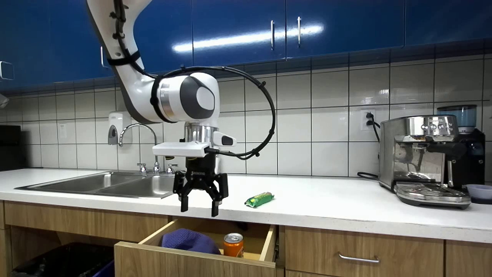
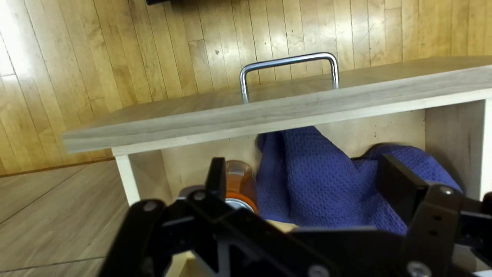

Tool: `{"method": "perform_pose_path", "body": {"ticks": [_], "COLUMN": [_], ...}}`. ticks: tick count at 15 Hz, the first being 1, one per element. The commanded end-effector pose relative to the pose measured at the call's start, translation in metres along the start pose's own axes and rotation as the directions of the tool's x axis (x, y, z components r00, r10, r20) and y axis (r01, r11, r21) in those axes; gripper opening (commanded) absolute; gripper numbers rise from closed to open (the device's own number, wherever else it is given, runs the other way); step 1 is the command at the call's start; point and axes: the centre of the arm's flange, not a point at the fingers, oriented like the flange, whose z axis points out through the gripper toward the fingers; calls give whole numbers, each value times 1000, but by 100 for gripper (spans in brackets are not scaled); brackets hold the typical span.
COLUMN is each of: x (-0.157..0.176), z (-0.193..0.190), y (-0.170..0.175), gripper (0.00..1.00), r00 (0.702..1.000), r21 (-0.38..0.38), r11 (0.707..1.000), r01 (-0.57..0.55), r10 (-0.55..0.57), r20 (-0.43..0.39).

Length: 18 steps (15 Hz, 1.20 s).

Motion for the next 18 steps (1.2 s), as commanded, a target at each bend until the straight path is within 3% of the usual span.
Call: {"method": "perform_pose_path", "body": {"ticks": [1, 11, 18], "x": [-28, -59, -66], "z": [-3, 31, 53], "y": [-7, -22, -24], "gripper": [100, 100, 100], "r00": [1000, 993, 992], "r21": [-18, -52, -32], "r11": [1000, 998, 998], "r01": [-2, 28, 46], "r10": [3, -22, -42], "r20": [30, 117, 120]}}
